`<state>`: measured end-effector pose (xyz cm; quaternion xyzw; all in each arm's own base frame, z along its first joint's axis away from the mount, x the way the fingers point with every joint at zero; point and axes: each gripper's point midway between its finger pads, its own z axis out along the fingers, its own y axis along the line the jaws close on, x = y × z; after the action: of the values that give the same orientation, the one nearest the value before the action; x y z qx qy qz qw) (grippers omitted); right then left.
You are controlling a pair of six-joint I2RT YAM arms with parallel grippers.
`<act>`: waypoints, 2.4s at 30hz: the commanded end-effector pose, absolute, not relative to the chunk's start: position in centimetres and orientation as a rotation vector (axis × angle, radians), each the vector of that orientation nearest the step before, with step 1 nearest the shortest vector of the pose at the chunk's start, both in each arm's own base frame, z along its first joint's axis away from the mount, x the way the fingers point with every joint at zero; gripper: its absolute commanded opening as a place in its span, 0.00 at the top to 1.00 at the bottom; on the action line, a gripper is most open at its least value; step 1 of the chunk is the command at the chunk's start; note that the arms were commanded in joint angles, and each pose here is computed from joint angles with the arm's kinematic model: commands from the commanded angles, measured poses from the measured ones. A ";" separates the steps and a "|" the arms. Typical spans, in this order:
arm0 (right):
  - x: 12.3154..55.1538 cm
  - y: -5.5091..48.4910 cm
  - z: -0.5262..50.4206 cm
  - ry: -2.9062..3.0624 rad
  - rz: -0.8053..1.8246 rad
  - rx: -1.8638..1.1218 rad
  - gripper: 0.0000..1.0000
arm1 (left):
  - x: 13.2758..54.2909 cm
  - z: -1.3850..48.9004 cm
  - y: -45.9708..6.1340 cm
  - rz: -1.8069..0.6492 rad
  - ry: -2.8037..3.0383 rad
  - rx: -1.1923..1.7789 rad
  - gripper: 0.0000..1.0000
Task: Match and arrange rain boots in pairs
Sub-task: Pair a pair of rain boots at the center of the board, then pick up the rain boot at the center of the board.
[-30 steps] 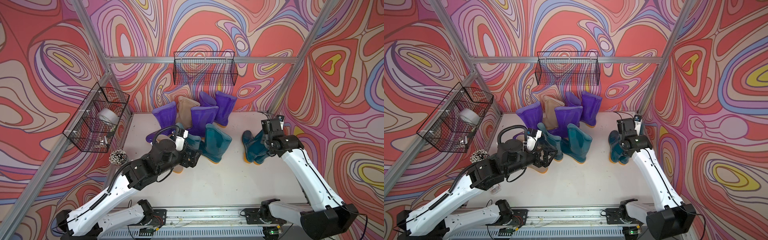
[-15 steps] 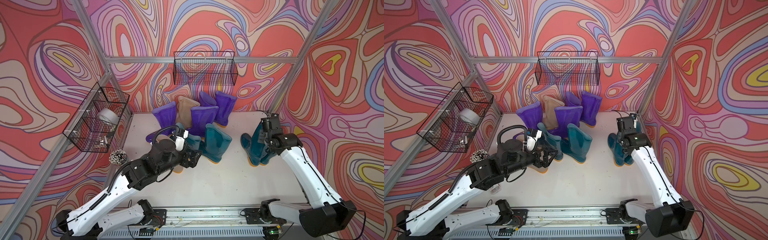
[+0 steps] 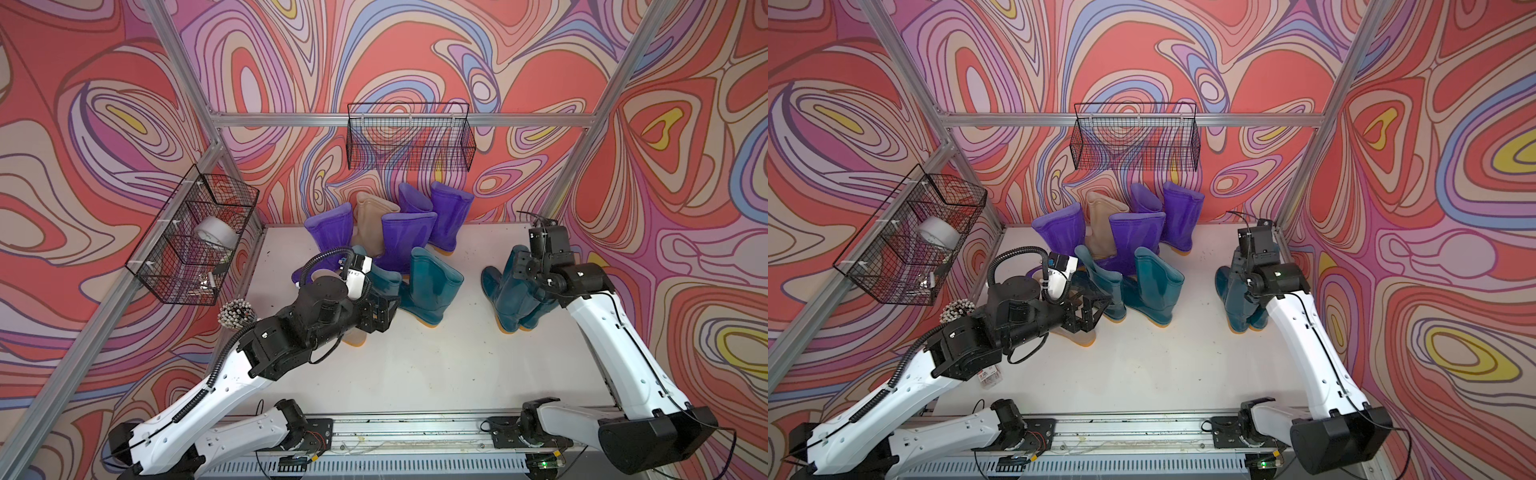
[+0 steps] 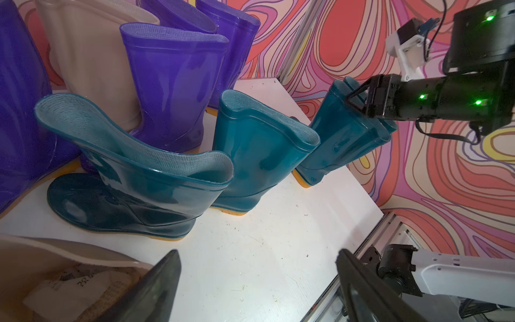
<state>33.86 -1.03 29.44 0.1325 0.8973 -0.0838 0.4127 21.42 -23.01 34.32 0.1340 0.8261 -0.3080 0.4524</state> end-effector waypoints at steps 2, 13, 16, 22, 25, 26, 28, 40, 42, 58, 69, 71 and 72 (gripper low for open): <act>34.1 0.9 33.7 2.170 -0.028 0.302 0.34 | 21.3 35.1 -22.0 -0.714 2.039 0.330 0.11; 33.1 12.7 38.8 2.049 0.460 -0.095 0.33 | 22.3 35.1 -19.4 -0.544 2.025 0.271 0.05; 31.9 18.5 37.0 2.065 0.445 -0.369 0.31 | 22.9 35.0 -18.1 -0.502 2.049 0.152 0.03; 31.1 23.3 32.5 2.161 0.317 -0.605 0.24 | 22.8 34.1 -17.8 -0.535 2.098 0.053 0.02; 32.1 22.8 32.7 2.144 0.249 -0.580 0.21 | 22.7 34.3 -17.1 -0.525 2.080 0.039 0.02; 32.2 22.7 32.9 2.138 0.232 -0.591 0.21 | 22.4 34.6 -17.2 -0.551 2.066 0.049 0.02; 32.7 22.4 32.7 2.143 0.180 -0.605 0.20 | 21.9 35.4 -17.3 -0.604 2.028 0.074 0.02; 34.2 24.1 29.7 2.192 0.095 -0.785 0.16 | 21.4 36.3 -18.6 -0.676 1.993 0.160 0.01; 34.5 24.1 29.1 2.203 0.076 -0.806 0.15 | 21.3 36.1 -19.0 -0.680 2.009 0.185 0.02; 36.4 24.4 26.5 2.220 0.098 -0.874 0.13 | 21.3 35.7 -19.5 -0.669 2.022 0.232 0.01; 35.0 25.2 25.4 2.316 0.204 -0.885 0.37 | 21.3 35.5 -19.3 -0.646 2.022 0.233 0.01; 34.5 25.2 25.8 2.321 0.236 -0.866 0.53 | 21.3 35.5 -19.2 -0.646 2.022 0.234 0.01; 34.3 25.2 26.0 2.323 0.249 -0.850 0.62 | 21.4 35.4 -19.2 -0.641 2.023 0.233 0.01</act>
<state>35.61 25.06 24.86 -0.3360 0.8812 0.0658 0.3259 21.36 -19.69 34.94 0.0968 0.8322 -0.2690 0.4751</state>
